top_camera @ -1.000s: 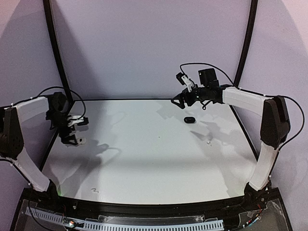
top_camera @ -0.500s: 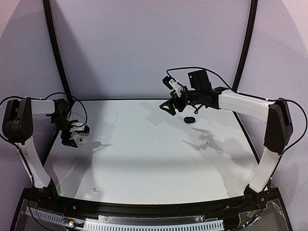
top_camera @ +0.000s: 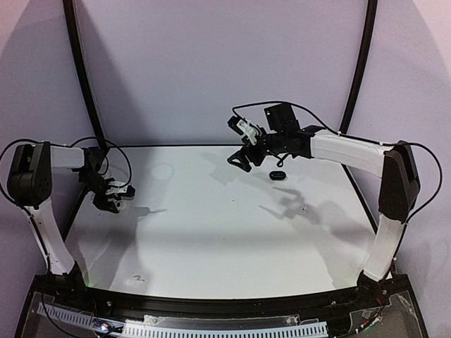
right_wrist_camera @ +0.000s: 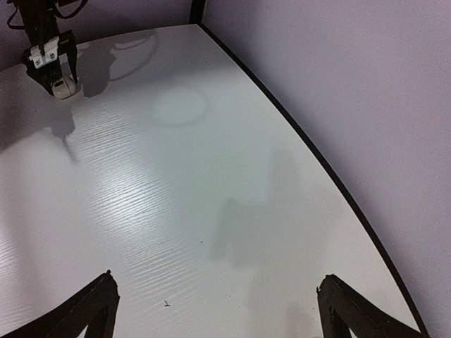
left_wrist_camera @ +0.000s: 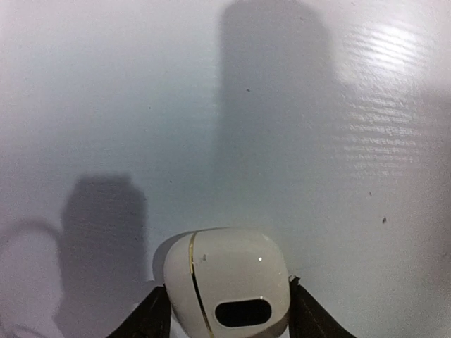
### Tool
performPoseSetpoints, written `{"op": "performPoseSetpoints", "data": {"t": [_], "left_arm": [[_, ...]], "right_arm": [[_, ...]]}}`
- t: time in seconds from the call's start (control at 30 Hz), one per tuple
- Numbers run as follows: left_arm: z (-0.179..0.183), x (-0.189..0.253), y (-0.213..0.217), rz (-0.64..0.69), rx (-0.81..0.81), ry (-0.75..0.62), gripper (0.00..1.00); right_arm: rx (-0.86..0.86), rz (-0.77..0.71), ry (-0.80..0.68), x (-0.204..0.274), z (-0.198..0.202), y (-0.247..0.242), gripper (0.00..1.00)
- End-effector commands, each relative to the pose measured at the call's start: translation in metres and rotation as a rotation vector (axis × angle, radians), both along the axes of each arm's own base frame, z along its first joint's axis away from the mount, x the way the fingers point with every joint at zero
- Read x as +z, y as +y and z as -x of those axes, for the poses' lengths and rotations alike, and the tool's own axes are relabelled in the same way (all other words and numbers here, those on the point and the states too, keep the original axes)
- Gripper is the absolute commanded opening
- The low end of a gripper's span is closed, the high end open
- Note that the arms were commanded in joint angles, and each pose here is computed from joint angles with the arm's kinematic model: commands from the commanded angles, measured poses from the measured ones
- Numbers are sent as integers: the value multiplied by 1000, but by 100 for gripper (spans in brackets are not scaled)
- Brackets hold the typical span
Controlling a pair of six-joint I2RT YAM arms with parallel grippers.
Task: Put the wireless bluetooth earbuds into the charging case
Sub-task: Pick up the charging case from the center of the board, then pass from the left arm to the right
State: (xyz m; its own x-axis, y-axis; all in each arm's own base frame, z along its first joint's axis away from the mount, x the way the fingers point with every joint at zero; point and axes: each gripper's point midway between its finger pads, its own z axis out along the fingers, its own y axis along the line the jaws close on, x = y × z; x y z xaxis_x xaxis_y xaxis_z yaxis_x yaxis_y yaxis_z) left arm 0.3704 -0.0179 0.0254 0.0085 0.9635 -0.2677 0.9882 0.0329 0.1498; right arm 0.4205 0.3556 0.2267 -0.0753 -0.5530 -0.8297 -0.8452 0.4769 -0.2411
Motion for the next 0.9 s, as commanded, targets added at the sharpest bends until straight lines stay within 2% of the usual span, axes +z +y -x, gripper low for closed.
{"op": "performPoseSetpoints", "data": {"t": [0.0, 0.03, 0.1, 0.2, 0.3, 0.4, 0.47, 0.57, 0.6, 0.63, 0.7, 0.87], "left_arm": [[5, -5, -8, 27, -14, 21, 51], [6, -5, -9, 28, -18, 23, 49], [10, -4, -10, 34, -34, 35, 37], [7, 6, -14, 51, -38, 15, 28], [1, 28, -24, 79, -56, -37, 25], [-4, 69, -48, 137, -113, -160, 24], [-7, 98, -74, 176, -162, -264, 23], [-15, 159, -122, 247, -235, -520, 23], [-5, 175, -142, 284, -248, -569, 23], [-12, 194, -152, 302, -259, -672, 23], [-2, 225, -185, 346, -297, -818, 22], [8, 262, -226, 414, -263, -930, 21]], "right_arm": [[1, 9, -22, 5, -1, 6, 99], [-1, 11, -23, 5, -1, 5, 98], [-10, 12, -28, 7, -2, 4, 99], [-37, -17, -33, 18, -5, 3, 99], [-65, -88, -51, 39, -6, 3, 99], [-129, -216, -82, 72, -9, -2, 99], [-25, -322, -46, 93, 6, 8, 99], [117, -484, 11, 125, 28, 25, 99], [138, -528, 36, 133, 31, 29, 99], [162, -568, 74, 138, 35, 32, 99], [208, -652, 178, 144, 45, 43, 96], [201, -699, 290, 141, 60, 69, 88]]}}
